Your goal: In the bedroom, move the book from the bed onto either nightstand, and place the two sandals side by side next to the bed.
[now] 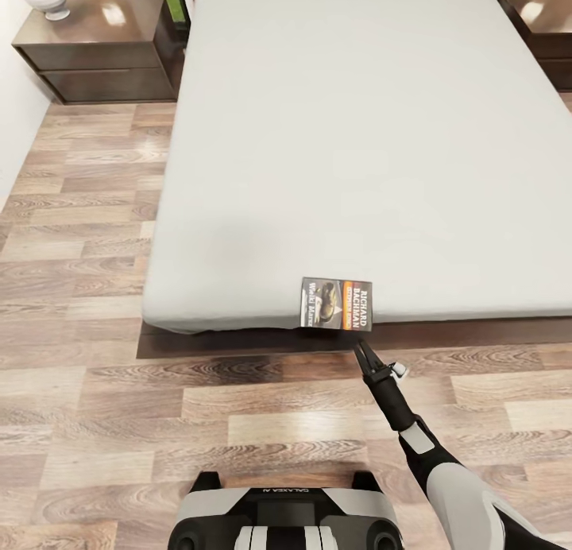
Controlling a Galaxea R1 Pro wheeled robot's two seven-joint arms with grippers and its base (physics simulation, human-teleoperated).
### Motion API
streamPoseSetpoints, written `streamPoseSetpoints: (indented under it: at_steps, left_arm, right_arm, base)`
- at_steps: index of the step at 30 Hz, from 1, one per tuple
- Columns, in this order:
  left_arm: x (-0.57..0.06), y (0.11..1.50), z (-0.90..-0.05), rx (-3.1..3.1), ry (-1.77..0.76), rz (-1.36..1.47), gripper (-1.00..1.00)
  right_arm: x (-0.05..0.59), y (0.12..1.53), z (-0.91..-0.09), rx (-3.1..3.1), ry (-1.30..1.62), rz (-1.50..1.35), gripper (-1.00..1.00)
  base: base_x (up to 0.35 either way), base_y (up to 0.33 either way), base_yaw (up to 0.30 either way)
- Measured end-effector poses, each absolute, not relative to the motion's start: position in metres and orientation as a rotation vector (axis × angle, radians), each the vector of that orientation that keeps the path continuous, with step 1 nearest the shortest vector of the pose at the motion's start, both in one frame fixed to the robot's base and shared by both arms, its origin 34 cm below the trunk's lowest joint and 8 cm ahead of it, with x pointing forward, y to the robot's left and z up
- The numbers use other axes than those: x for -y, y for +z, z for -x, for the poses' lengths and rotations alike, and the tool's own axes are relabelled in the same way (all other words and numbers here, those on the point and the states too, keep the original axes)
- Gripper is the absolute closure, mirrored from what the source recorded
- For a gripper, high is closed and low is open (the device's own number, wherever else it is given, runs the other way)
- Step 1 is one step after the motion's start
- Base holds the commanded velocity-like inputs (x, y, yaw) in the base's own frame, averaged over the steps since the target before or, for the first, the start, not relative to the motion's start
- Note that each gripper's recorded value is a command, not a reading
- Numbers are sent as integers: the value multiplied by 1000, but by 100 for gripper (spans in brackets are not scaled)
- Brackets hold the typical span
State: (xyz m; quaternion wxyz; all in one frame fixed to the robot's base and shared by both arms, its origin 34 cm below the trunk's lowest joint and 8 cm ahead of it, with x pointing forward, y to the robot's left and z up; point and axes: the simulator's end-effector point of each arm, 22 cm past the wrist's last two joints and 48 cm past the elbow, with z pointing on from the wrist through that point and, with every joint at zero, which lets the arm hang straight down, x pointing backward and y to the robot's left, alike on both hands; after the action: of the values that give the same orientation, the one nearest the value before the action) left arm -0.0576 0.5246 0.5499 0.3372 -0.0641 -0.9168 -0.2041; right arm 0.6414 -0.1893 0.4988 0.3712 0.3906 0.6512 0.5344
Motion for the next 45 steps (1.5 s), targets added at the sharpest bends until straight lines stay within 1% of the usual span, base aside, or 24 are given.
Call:
streamPoseSetpoints:
  at_steps: [45]
  left_arm:
    - [-524, 550, 58, 2386, -536, 178, -100]
  right_arm:
    - [202, 496, -645, -1648, 1328, -1041, -100]
  base:
    - [9, 9, 0]
